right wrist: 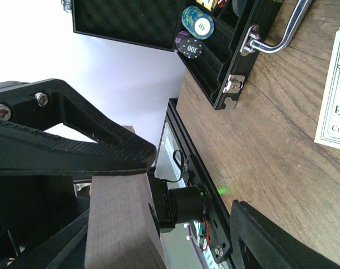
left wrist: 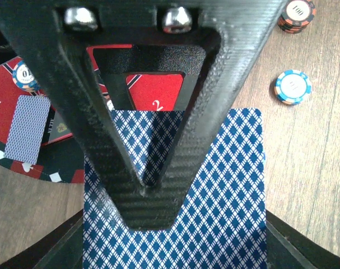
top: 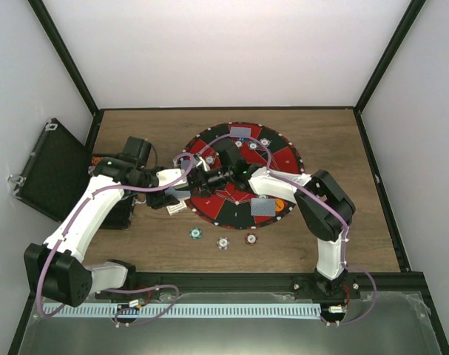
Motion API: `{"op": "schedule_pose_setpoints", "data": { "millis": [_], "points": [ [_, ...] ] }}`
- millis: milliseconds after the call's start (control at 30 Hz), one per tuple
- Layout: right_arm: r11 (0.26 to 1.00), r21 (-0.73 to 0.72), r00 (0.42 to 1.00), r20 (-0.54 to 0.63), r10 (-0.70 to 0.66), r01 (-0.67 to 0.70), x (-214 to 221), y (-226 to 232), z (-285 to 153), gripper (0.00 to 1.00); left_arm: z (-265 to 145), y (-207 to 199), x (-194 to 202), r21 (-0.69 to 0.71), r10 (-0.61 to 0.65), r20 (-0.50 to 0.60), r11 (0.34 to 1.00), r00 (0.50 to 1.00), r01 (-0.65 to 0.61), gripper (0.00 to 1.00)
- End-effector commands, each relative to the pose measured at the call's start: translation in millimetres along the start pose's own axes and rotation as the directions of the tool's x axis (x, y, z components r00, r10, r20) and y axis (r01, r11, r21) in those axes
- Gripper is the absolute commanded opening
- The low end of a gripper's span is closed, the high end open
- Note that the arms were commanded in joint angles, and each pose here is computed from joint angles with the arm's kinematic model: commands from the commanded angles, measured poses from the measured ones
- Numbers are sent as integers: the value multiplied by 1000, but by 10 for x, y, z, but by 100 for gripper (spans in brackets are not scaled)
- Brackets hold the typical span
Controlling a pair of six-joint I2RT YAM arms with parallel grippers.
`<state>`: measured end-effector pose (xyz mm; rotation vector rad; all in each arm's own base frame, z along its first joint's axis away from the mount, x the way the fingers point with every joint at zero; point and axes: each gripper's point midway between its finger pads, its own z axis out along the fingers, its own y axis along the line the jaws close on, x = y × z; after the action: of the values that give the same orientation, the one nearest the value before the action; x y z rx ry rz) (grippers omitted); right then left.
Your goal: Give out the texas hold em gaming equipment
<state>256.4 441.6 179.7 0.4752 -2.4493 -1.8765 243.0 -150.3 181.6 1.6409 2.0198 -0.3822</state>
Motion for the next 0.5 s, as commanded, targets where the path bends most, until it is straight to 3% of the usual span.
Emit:
{"op": "schedule_pose_setpoints", "data": {
  "millis": [0, 467],
  "points": [
    [1000, 14, 1000, 15, 19, -19, 6, -165, -129, 58, -131, 40, -159, -25, 34, 51, 999, 998, -33, 4],
    [998, 67, 998, 65, 16, -20, -16, -263, -368, 51, -134, 31, -153, -26, 39, 48, 999, 998, -38, 4]
  ]
}}
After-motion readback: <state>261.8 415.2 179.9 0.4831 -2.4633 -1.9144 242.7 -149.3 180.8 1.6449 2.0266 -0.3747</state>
